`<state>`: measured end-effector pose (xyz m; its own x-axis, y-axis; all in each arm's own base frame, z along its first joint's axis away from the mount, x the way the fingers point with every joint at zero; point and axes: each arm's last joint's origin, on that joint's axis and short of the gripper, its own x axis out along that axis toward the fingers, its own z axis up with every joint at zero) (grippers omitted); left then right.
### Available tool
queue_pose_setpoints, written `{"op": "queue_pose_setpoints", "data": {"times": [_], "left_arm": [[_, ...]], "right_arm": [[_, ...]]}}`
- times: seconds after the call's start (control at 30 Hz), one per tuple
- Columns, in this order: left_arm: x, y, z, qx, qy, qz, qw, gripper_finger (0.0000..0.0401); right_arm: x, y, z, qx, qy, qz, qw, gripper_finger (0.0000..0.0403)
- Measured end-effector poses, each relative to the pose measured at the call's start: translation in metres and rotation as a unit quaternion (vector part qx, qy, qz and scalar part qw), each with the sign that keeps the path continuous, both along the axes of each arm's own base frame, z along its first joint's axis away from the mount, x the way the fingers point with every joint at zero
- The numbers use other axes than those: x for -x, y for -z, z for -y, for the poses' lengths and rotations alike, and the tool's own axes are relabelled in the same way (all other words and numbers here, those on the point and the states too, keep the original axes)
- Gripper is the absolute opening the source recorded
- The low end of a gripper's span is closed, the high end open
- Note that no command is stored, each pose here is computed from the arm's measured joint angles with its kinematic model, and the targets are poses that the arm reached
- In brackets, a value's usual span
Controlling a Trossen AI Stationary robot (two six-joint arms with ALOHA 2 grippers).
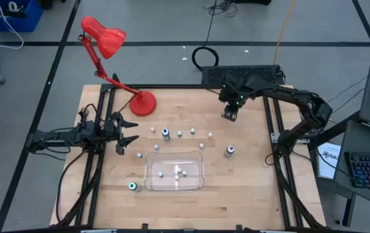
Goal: Pick & Place food coloring
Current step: Move the large black food coloring to the top right of the table
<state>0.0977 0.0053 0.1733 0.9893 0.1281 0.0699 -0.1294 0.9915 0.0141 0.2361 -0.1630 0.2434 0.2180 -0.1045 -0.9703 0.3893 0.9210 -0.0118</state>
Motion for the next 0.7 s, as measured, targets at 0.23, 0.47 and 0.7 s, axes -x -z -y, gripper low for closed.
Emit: {"op": "queue_pose_setpoints", "data": {"times": [0.23,0.47,0.7], "left_arm": [[0.000,0.000,0.000,0.000,0.000,0.000,1.000,0.0257],[0.000,0.000,0.000,0.000,0.000,0.000,1.000,0.0257],[0.000,0.000,0.000,0.000,0.000,0.000,1.000,0.0257]], "right_arm": [[0.003,0.003,0.009,-0.005,0.006,0.003,1.000,0.0105],[0.010,0.027,0.003,-0.030,0.007,-0.033,0.999,0.0105],[0.014,0.037,0.001,-0.037,0.020,-0.039,0.998,0.0105]]}}
